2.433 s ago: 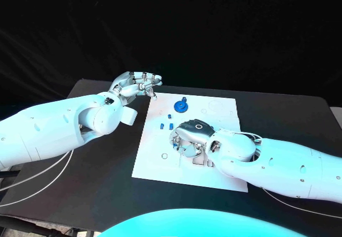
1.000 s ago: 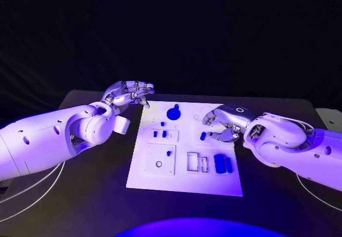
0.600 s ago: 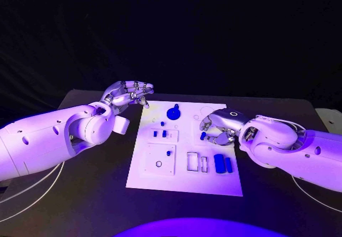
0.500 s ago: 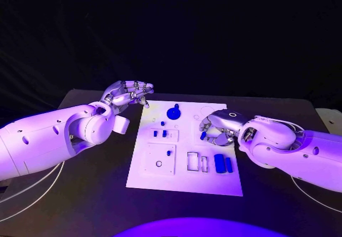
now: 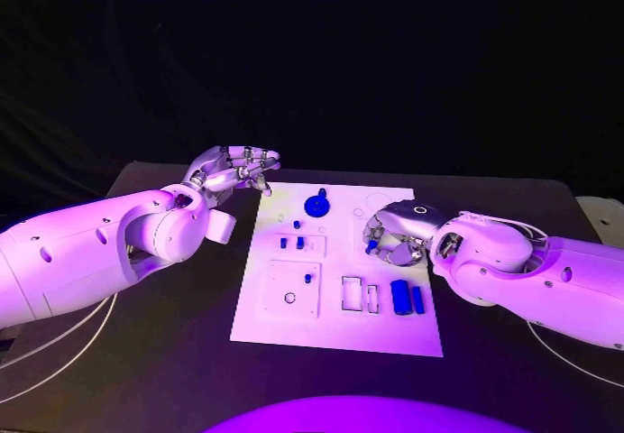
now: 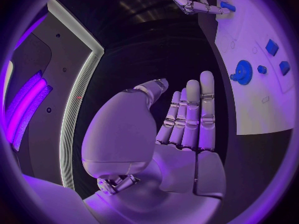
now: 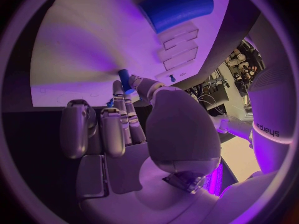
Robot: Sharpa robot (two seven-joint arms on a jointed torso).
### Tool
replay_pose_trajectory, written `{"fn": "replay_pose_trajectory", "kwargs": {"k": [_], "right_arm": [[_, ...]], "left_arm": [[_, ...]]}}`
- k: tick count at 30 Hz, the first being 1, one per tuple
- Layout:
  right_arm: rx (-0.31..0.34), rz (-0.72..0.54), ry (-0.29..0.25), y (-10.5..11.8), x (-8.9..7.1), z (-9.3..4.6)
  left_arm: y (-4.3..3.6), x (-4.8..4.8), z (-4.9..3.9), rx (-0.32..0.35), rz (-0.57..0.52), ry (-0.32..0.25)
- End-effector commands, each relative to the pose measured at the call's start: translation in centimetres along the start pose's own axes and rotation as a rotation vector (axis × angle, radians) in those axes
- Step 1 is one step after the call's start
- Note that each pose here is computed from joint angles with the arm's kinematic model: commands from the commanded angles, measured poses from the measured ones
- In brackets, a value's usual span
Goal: Assemble the parts on the task board
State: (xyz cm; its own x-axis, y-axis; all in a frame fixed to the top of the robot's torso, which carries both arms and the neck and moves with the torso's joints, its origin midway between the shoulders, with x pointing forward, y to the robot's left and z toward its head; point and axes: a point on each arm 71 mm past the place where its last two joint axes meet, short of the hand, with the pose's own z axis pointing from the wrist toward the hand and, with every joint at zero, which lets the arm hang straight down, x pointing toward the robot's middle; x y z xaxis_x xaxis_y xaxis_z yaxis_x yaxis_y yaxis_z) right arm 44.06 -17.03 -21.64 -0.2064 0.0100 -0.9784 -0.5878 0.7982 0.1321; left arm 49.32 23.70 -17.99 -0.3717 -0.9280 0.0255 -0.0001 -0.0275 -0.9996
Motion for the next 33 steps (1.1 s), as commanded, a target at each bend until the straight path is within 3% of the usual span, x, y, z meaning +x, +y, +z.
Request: {"fn": "replay_pose_trajectory", "kwargs": {"k": [1,11,22,28,33], "right_arm": [[-0.001,-0.025,-0.004,0.1,0.1,0.1],[0.013,-0.031,-0.054,0.2,-0.2,0.1],[-0.01,-0.011,-0.139,1.0,-1.8,-1.3],[-0.059,0.024,-0.188,2.8,-3.4,-2.1],[-0.125,0.063,-0.194,5.4,-3.5,-1.8]], "left_arm": [[-0.1,0.22,0.02,0.007,-0.01,0.015],[-0.1,0.19,0.02,0.006,-0.01,0.014],[-0.07,0.08,0.06,0.006,-0.008,0.01],[-0.04,0.16,0.15,0.007,-0.008,0.01],[-0.03,0.32,0.24,0.008,-0.01,0.014]]}}
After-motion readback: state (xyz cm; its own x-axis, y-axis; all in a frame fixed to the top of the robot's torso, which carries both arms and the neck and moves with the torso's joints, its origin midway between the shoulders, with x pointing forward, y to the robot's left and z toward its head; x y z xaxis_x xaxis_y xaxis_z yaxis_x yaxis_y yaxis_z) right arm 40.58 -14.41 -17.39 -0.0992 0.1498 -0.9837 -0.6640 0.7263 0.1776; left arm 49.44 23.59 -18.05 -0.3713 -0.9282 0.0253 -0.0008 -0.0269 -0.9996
